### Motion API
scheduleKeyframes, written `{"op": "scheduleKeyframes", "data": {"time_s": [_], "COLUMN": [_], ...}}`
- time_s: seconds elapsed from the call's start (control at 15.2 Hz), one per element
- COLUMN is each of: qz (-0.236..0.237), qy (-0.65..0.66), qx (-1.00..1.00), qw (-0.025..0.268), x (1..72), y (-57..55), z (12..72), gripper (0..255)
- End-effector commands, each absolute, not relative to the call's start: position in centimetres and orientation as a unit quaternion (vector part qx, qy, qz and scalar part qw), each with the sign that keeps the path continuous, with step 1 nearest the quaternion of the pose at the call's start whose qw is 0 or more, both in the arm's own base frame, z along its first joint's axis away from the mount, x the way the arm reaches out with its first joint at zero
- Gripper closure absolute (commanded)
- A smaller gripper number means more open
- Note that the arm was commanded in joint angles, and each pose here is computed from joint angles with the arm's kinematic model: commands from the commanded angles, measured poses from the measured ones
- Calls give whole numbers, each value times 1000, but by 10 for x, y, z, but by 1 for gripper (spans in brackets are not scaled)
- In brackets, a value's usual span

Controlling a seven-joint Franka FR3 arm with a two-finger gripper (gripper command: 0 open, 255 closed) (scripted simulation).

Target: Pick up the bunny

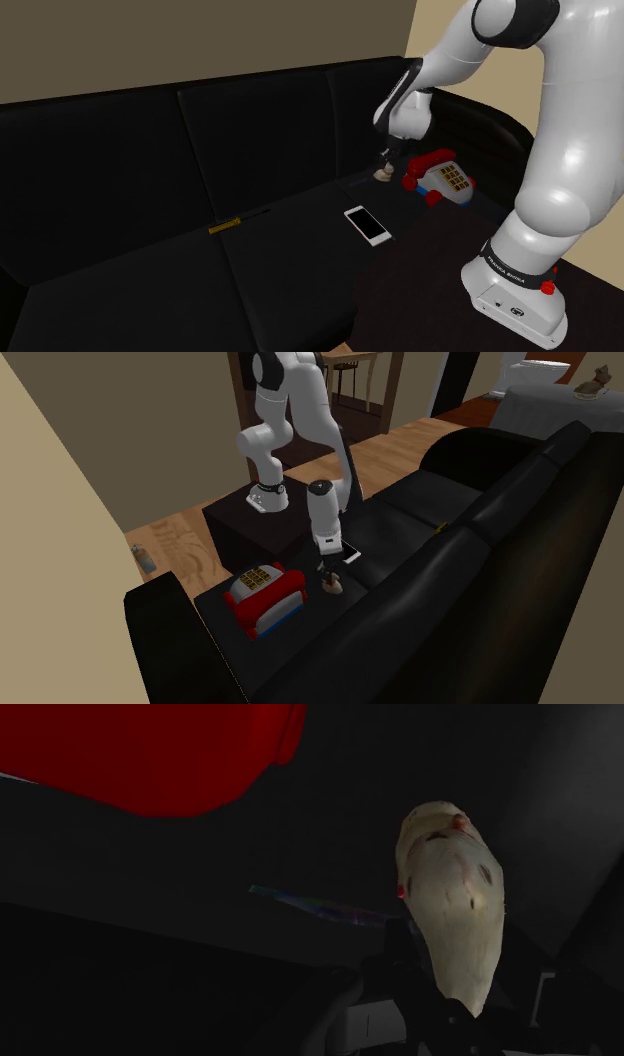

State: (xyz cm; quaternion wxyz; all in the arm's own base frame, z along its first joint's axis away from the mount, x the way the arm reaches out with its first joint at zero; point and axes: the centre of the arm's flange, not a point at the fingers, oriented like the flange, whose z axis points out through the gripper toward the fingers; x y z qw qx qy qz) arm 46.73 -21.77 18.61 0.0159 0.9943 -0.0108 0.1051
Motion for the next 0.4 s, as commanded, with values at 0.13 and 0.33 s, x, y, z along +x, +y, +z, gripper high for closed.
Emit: {"op": "scheduleKeyframes", "data": {"time_s": [0.13,0.33], "qz": [105,105], "qy": [-11,-11], "qx": [994,994], "qw": [16,16], "x": [466,466], "y": [-219,-219], "z": [209,215], "gripper": [255,255]}}
